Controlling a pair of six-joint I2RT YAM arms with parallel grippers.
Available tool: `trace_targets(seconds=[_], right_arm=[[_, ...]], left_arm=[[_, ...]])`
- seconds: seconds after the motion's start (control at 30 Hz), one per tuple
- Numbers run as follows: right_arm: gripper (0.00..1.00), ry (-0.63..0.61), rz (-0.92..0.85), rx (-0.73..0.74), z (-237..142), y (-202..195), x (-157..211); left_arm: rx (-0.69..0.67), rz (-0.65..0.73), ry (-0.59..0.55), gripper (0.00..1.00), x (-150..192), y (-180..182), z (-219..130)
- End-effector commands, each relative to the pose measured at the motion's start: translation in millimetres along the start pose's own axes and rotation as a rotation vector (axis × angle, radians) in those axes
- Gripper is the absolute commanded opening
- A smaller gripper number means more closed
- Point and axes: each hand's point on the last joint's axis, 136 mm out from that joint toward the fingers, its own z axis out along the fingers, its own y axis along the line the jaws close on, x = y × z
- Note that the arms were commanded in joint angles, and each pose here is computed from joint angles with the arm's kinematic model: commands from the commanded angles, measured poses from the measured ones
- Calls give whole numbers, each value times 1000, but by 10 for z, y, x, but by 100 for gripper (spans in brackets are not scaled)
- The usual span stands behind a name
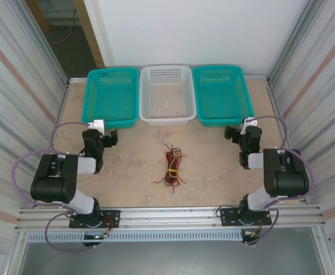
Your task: Untangle the cables
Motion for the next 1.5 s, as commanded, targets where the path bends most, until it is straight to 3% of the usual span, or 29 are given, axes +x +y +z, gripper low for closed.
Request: trace_targets(seconds=[0.0,0.33,0.47,0.53,0.63,0.73,0.83,1.03,1.1,1.2,1.3,1.4,1.47], right_arm=[[99,-18,-19,-16,9,32,-77],[99,-17,-19,-16,5,32,-73],[99,-25,0,43,-17,-52,-148],[99,8,14,93,-49,-118,-239],[99,67,48,154,-191,-146,-402],[99,26,36,178,-404,-92,-457],[99,43,63,196,-573,-96,-453],[99,98,167,204,-842,-114,-380],[99,158,230,185,-934,-36,-350],[99,233,364,326,-1121,-208,-241],[99,365,423,111,-1115,175,-62],[99,412,272,73,-1305,591,26],[99,406,184,88,-1497,781,73]], left_arm=[[-8,-4,-42,99,-149,17,12],[-3,-4,-44,99,-152,12,9],[14,42,-40,99,-329,-60,-51],[-39,70,18,97,-436,-46,-135],[-137,66,-20,96,-631,-36,-358],[-229,22,-34,96,-791,-63,-618],[-185,-78,-29,94,-816,-239,-848],[-54,-292,60,90,-547,-448,-1153],[22,-284,62,90,-556,-606,-1276],[193,-244,77,91,-596,-967,-1484],[367,-194,152,92,-519,-1399,-1649],[511,-119,290,91,-255,-1882,-1737],[516,-47,355,88,-54,-2084,-1739]])
